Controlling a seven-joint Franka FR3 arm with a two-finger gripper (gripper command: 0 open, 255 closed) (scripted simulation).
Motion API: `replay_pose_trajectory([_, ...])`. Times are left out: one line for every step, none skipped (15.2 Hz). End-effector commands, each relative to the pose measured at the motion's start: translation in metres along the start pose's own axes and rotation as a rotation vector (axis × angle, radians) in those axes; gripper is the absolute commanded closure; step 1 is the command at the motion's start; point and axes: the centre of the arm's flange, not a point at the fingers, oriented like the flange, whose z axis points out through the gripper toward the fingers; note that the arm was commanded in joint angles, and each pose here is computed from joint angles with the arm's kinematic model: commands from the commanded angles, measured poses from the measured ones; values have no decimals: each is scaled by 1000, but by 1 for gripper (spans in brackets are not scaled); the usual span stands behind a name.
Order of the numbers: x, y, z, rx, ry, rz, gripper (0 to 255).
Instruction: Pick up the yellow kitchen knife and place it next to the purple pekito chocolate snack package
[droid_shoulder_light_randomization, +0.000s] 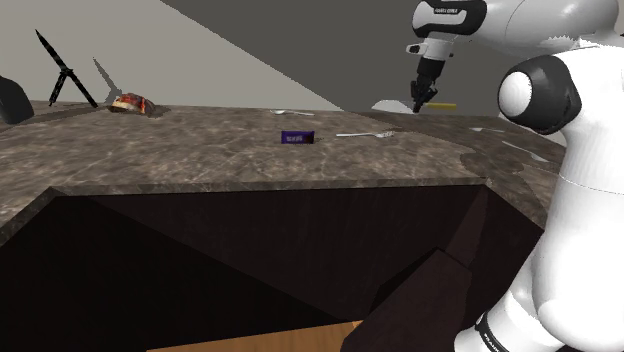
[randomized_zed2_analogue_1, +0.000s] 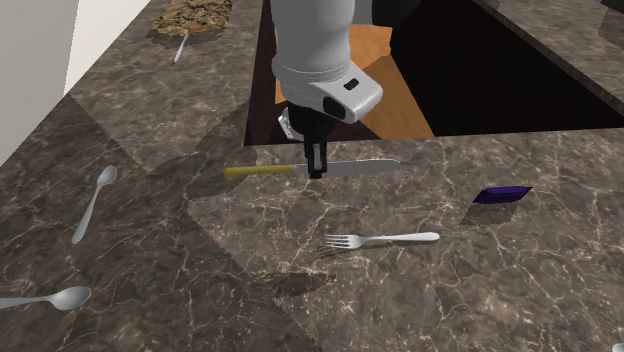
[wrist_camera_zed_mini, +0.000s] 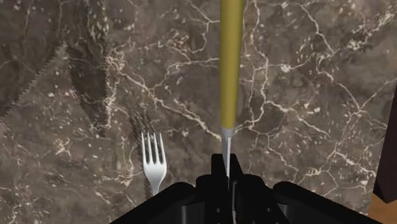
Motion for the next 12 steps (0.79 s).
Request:
replay_pose_trajectory([28,2,2,0,0,2,255])
replay_pose_trajectory([41,3,2,0,0,2,255])
replay_pose_trajectory([54,3,2,0,0,2,255])
replay_pose_trajectory([67,3,3,0,0,2,255])
replay_pose_trajectory([81,4,3,0,0,2,255])
replay_pose_trajectory([94,4,3,0,0,2,255])
replay_pose_trajectory([107,4,3,0,0,2,255])
replay_pose_trajectory([120,5,4,0,0,2,255])
replay_pose_trajectory([133,5,4,0,0,2,255])
replay_pose_trajectory([147,5,4,0,0,2,255])
replay_pose_trajectory([160,6,5,0,0,2,255])
replay_pose_trajectory([173,6,5,0,0,2,255])
